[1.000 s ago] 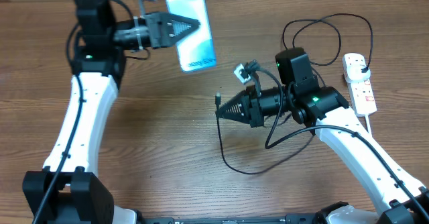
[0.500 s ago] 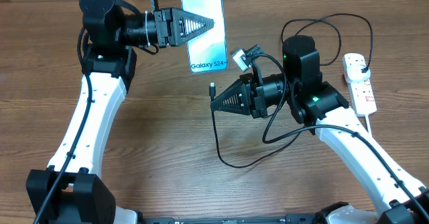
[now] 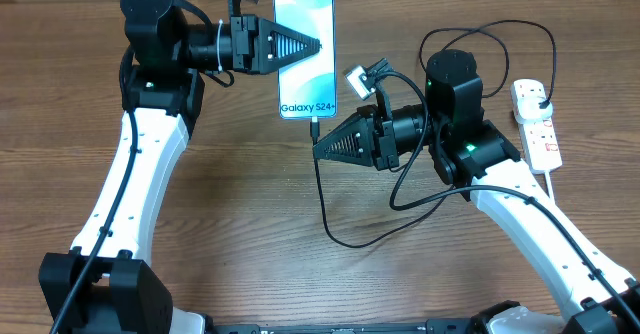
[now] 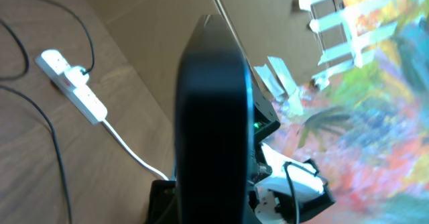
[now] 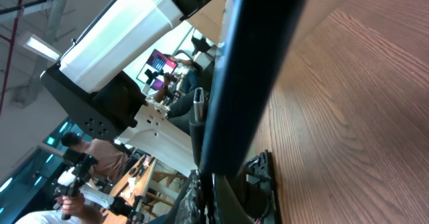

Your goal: Plug charger to phone and switch on socket

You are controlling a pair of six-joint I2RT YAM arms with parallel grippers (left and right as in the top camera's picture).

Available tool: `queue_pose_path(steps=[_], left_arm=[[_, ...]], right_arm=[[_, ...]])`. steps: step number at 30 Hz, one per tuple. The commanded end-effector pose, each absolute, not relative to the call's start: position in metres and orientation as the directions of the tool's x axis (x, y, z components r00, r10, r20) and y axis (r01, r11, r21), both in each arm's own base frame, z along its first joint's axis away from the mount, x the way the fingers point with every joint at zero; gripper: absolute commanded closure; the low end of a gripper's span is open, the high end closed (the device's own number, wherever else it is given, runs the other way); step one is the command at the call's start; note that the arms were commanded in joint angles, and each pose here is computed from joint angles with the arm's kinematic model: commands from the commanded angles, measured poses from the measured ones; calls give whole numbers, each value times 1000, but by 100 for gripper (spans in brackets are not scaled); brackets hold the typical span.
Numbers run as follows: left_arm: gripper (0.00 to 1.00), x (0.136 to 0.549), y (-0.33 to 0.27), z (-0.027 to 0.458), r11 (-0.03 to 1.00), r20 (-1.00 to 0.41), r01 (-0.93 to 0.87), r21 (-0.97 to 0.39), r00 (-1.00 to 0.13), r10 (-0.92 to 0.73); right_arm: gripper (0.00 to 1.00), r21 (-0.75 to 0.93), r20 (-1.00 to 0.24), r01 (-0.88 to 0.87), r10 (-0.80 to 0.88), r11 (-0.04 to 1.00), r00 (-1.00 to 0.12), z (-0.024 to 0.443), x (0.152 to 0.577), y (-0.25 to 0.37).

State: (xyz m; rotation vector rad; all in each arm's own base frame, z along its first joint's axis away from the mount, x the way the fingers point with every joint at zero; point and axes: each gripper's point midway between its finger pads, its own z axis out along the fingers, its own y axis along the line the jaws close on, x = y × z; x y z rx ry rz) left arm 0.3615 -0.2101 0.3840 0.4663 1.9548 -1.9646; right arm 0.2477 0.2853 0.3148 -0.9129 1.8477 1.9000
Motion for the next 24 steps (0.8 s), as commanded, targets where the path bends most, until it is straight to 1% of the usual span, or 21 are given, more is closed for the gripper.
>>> queue_pose_path(steps=[1,4,24], left_arm=[[96,359,-214,396,8,-442,442,-897,-897,-33],[96,362,-214,392,20,-403,403,-915,-914,-48],[96,365,-214,391,23,-337,336,-942,-939,-65]], right_arm=[[96,770,-636,-630,-192,-98,-747,320,248,285],[96,774,-631,-624,-199,-104,-750,320,246,285],[96,785,-618,-614,-192,-83,-763,317,249,285]])
